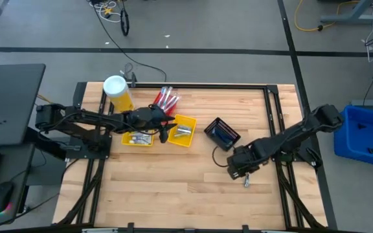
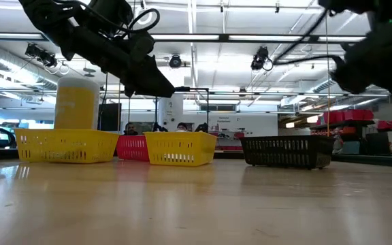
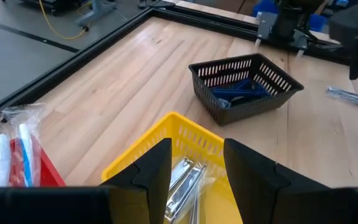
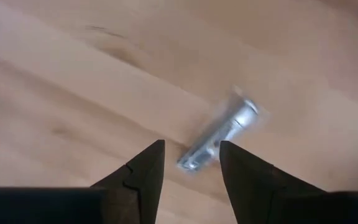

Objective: Pick & Place Travel size toiletries
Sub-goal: Put the silver nail cutter into the right yellow bin

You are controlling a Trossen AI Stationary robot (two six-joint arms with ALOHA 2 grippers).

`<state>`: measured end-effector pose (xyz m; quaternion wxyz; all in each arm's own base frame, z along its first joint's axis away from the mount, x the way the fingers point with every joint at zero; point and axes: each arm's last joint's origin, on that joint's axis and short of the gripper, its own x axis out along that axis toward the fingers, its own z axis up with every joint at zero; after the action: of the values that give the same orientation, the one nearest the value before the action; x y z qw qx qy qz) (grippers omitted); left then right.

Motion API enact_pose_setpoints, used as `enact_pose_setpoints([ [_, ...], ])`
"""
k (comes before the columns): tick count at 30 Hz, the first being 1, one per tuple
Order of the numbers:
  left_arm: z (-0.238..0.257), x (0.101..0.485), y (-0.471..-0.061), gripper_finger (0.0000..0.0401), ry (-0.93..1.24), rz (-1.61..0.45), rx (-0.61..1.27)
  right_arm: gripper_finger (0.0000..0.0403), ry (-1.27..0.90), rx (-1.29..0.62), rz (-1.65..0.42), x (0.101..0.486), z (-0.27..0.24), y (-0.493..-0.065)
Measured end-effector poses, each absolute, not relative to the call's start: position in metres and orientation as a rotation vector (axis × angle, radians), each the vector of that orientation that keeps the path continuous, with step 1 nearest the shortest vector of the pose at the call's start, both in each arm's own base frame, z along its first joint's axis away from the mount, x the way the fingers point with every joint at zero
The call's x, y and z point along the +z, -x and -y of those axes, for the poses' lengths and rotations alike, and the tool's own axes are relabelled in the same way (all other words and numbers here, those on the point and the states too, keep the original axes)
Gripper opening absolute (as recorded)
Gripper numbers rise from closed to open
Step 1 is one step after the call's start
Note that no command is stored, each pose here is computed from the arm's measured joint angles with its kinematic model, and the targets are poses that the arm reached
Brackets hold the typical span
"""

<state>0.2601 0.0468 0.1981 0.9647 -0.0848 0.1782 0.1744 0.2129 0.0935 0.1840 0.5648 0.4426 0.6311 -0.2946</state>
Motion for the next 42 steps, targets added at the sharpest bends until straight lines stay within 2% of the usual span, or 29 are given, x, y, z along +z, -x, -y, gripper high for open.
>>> enact_pose_setpoints([
  [7,-0.047,0.198,-0.26,0.0153,0.173,-0.36,0.354,0.0156,-1.198,-0.892,-1.54,0.163,-0.101,-0.194],
  [13,-0.047,0.198,-0.26,0.0153,0.163,-0.368,0.352,0.0155,-1.275,-0.888,-1.498,0.148,-0.106,-0.19],
  [35,-0.047,0.198,-0.26,0.0153,0.175,-0.366,0.355,0.0153,-1.263,-0.981,-1.38,0.142,-0.116,-0.183],
  [42,-0.047,0.197,-0.26,0.0153,0.198,-0.363,0.358,0.0141,-1.229,-1.031,-1.402,0.135,-0.116,-0.183],
])
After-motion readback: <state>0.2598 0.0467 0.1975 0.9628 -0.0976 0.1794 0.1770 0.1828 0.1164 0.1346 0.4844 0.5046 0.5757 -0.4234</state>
